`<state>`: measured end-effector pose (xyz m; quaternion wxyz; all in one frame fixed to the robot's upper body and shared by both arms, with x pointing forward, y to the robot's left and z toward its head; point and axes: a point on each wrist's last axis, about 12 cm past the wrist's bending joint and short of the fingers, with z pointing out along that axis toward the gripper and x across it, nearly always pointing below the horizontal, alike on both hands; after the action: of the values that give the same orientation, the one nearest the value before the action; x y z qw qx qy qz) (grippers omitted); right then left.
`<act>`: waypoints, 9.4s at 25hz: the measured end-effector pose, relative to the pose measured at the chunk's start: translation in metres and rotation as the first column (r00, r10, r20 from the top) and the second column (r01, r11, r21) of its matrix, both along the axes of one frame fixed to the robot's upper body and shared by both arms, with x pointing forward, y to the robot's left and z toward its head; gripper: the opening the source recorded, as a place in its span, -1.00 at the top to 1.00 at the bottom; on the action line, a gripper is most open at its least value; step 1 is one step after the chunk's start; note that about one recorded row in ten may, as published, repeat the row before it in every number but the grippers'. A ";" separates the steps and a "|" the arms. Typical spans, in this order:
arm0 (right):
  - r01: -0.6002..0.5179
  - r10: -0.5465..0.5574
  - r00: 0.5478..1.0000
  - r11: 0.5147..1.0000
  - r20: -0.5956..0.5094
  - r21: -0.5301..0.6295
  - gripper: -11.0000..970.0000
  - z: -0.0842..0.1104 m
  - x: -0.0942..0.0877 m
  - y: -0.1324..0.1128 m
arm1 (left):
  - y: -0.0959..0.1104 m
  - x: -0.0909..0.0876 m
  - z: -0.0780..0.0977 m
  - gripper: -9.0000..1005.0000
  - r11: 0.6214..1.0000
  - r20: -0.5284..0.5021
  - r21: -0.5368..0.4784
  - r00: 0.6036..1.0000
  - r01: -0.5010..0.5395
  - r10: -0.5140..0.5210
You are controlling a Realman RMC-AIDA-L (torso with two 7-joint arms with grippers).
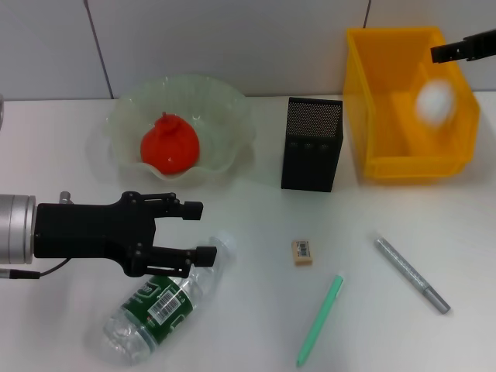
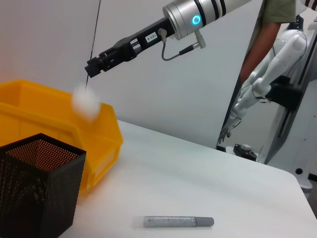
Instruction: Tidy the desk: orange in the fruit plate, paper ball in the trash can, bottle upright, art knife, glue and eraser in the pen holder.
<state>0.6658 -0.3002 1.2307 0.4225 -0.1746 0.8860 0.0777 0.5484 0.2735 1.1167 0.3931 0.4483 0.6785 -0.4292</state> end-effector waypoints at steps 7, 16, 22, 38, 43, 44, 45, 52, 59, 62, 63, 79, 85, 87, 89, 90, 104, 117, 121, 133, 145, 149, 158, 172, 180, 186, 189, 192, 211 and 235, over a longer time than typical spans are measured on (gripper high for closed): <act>-0.001 0.001 1.000 1.000 0.007 0.000 -0.71 0.002 0.001 0.001 | 0.000 0.000 0.000 -0.63 1.000 -0.001 -0.001 1.000 0.002 -0.002; -0.014 0.014 1.000 0.999 0.012 0.038 -0.71 0.003 0.000 0.004 | 0.001 0.000 0.000 -0.63 1.000 0.000 0.001 1.000 0.003 -0.003; -0.216 0.194 0.974 0.951 0.119 0.222 -0.71 0.015 -0.019 0.014 | 0.001 0.000 0.001 -0.63 1.000 0.000 0.002 1.000 0.005 -0.005; -0.751 0.767 0.636 0.589 0.085 0.299 -0.71 -0.007 -0.094 0.001 | 0.001 -0.001 0.001 -0.63 1.000 -0.005 0.001 1.000 0.007 -0.007; -0.786 0.796 0.597 0.553 0.104 0.278 -0.71 -0.049 -0.114 -0.005 | 0.002 0.000 0.001 -0.63 1.000 -0.016 -0.001 1.000 -0.003 0.003; -0.789 0.796 0.594 0.547 0.117 0.281 -0.71 -0.060 -0.118 -0.006 | 0.002 0.000 0.001 -0.63 1.000 -0.016 -0.001 1.000 -0.003 0.003; -0.786 0.792 0.598 0.549 0.125 0.283 -0.71 -0.068 -0.121 -0.007 | 0.001 0.000 0.001 -0.63 1.000 -0.030 -0.003 0.999 -0.011 0.011; -0.783 0.769 0.616 0.574 0.169 0.241 -0.71 -0.123 -0.141 -0.007 | 0.000 0.001 0.001 -0.62 1.000 -0.056 -0.005 0.998 -0.022 0.022; -0.787 0.755 0.617 0.590 0.223 0.178 -0.71 -0.147 -0.155 -0.005 | -0.001 0.002 -0.001 -0.62 0.999 -0.089 0.010 0.995 -0.040 0.041; -0.782 0.748 0.624 0.597 0.228 0.181 -0.71 -0.148 -0.157 -0.007 | -0.007 0.009 0.008 -0.62 0.999 -0.094 0.014 0.995 -0.035 0.036; -0.781 0.747 0.624 0.597 0.229 0.182 -0.71 -0.148 -0.157 -0.007 | -0.010 0.013 0.013 -0.62 0.999 -0.095 0.019 0.995 -0.029 0.031; -0.751 0.717 0.660 0.625 0.226 0.213 -0.70 -0.146 -0.156 -0.012 | -0.105 0.081 0.083 -0.62 0.770 -0.209 0.629 0.933 -0.101 0.293; -0.748 0.715 0.663 0.628 0.222 0.213 -0.70 -0.144 -0.154 -0.012 | -0.122 0.082 0.074 -0.62 0.693 -0.230 0.715 0.905 -0.093 0.358; -0.749 0.715 0.663 0.628 0.223 0.213 -0.71 -0.144 -0.153 -0.012 | -0.125 0.083 0.069 -0.62 0.674 -0.238 0.732 0.888 -0.103 0.395; -0.750 0.715 0.662 0.627 0.224 0.212 -0.71 -0.143 -0.152 -0.011 | -0.127 0.085 0.064 -0.62 0.664 -0.246 0.740 0.873 -0.113 0.422; -0.750 0.716 0.661 0.627 0.225 0.210 -0.71 -0.143 -0.152 -0.011 | -0.127 0.085 0.062 -0.62 0.661 -0.249 0.741 0.867 -0.117 0.432; -0.749 0.714 0.662 0.631 0.226 0.202 -0.70 -0.142 -0.147 -0.009 | -0.126 0.086 0.036 -0.62 0.656 -0.266 0.744 0.844 -0.126 0.465; -0.749 0.717 0.663 0.633 0.218 0.196 -0.71 -0.143 -0.144 -0.005 | -0.127 0.082 0.019 -0.62 0.670 -0.280 0.735 0.852 -0.105 0.442; -0.749 0.717 0.663 0.633 0.217 0.197 -0.71 -0.144 -0.144 -0.005 | -0.126 0.082 0.017 -0.62 0.670 -0.274 0.734 0.854 -0.112 0.443; -0.743 0.712 0.669 0.637 0.215 0.203 -0.71 -0.143 -0.143 -0.005 | -0.129 0.081 0.014 -0.62 0.675 -0.267 0.730 0.864 -0.107 0.427; -0.743 0.712 0.669 0.635 0.214 0.209 -0.71 -0.143 -0.143 -0.004 | -0.131 0.080 0.010 -0.27 0.667 -0.260 0.739 0.872 -0.097 0.415; -0.743 0.712 0.669 0.635 0.214 0.210 -0.71 -0.143 -0.143 -0.004 | -0.132 0.080 0.010 -0.25 0.667 -0.255 0.738 0.873 -0.102 0.416; -0.744 0.711 0.668 0.634 0.218 0.211 -0.70 -0.143 -0.143 -0.004 | -0.131 0.080 0.009 -0.10 0.663 -0.249 0.741 0.874 -0.105 0.417; -0.742 0.709 0.671 0.638 0.220 0.207 -0.70 -0.142 -0.142 -0.006 | -0.128 0.079 0.027 0.10 0.716 -0.278 0.690 0.876 -0.102 0.393; -0.739 0.707 0.674 0.642 0.216 0.206 -0.71 -0.141 -0.141 -0.007 | -0.121 0.079 0.048 0.09 0.773 -0.309 0.628 0.884 -0.087 0.350; -0.737 0.705 0.676 0.643 0.215 0.207 -0.71 -0.141 -0.141 -0.007 | -0.118 0.080 0.056 0.08 0.790 -0.312 0.607 0.891 -0.079 0.329; -0.735 0.703 0.678 0.645 0.214 0.211 -0.71 -0.141 -0.141 -0.007 | -0.115 0.080 0.063 0.08 0.803 -0.309 0.591 0.898 -0.077 0.314; -0.732 0.701 0.681 0.646 0.212 0.215 -0.71 -0.140 -0.140 -0.007 | -0.113 0.080 0.071 0.07 0.807 -0.297 0.585 0.906 -0.076 0.301; -0.712 0.682 0.701 0.659 0.206 0.241 -0.71 -0.139 -0.139 -0.007 | -0.086 0.078 0.108 0.05 0.813 -0.212 0.571 0.936 -0.114 0.280; -0.710 0.681 0.703 0.657 0.204 0.254 -0.71 -0.139 -0.138 -0.004 | -0.060 0.069 0.129 0.02 0.795 -0.058 0.578 0.962 -0.185 0.266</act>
<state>0.5276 -0.3045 1.0913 0.4224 -0.4341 0.7071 0.3648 0.6174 0.2138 1.2461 0.2433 0.4301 0.8489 -0.1875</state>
